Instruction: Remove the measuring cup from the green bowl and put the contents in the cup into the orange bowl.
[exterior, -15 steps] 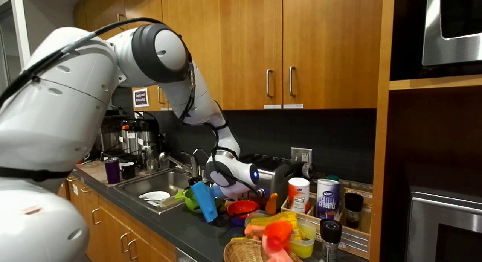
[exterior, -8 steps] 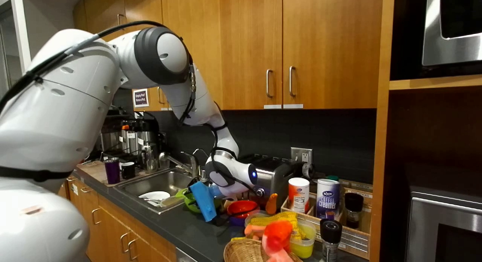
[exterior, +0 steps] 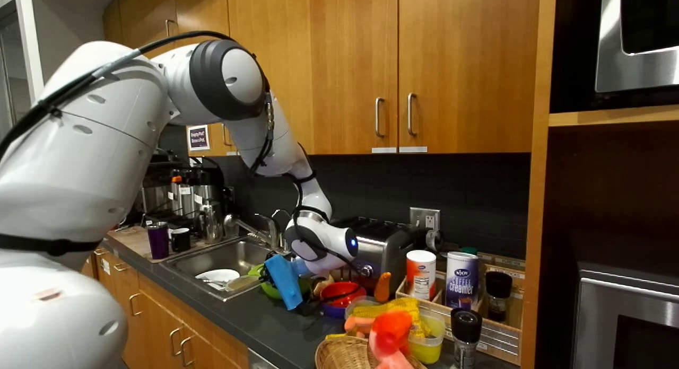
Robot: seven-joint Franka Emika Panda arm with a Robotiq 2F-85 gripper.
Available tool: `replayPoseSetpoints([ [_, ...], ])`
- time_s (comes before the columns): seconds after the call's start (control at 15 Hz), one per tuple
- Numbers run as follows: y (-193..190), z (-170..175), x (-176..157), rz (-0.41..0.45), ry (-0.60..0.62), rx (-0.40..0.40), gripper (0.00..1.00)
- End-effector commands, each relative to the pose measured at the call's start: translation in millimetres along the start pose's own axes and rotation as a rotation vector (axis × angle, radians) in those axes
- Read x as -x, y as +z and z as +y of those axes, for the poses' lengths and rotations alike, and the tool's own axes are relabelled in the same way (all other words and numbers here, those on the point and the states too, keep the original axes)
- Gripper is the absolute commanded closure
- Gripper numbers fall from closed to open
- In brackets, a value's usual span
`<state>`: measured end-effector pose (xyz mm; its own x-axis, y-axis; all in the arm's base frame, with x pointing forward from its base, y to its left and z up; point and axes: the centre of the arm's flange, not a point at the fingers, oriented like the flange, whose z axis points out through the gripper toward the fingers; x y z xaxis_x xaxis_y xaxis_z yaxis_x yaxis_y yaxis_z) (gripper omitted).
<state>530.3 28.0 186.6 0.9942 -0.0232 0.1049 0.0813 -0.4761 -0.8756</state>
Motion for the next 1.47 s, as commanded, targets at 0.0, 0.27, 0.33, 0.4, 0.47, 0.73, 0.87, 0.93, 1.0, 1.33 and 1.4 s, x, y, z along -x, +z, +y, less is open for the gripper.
replayPoseSetpoints([
  [0.0,5.6,-5.6,-4.2,0.01,-0.013,0.011,0.99],
  [0.27,3.9,-18.1,-8.0,0.008,-0.008,-0.006,0.99],
  [0.33,3.2,-20.6,-9.6,0.012,-0.009,-0.014,0.99],
  [0.4,1.8,-22.2,-11.2,0.017,-0.009,-0.03,0.99],
  [0.47,-0.1,-24.0,-12.6,0.02,-0.012,-0.043,0.99],
  [0.73,-11.2,-33.5,-16.1,0.058,-0.016,-0.068,0.99],
  [0.87,-17.4,-35.6,-13.9,0.078,-0.015,-0.069,0.99],
  [0.93,-21.7,-36.9,-11.8,0.088,-0.015,-0.073,0.99],
  [1.0,-25.7,-38.7,-9.6,0.098,-0.015,-0.084,0.99],
  [1.33,-44.2,-47.4,10.4,0.124,-0.011,-0.124,0.99],
  [1.4,-47.6,-49.0,16.5,0.127,-0.009,-0.133,0.99],
])
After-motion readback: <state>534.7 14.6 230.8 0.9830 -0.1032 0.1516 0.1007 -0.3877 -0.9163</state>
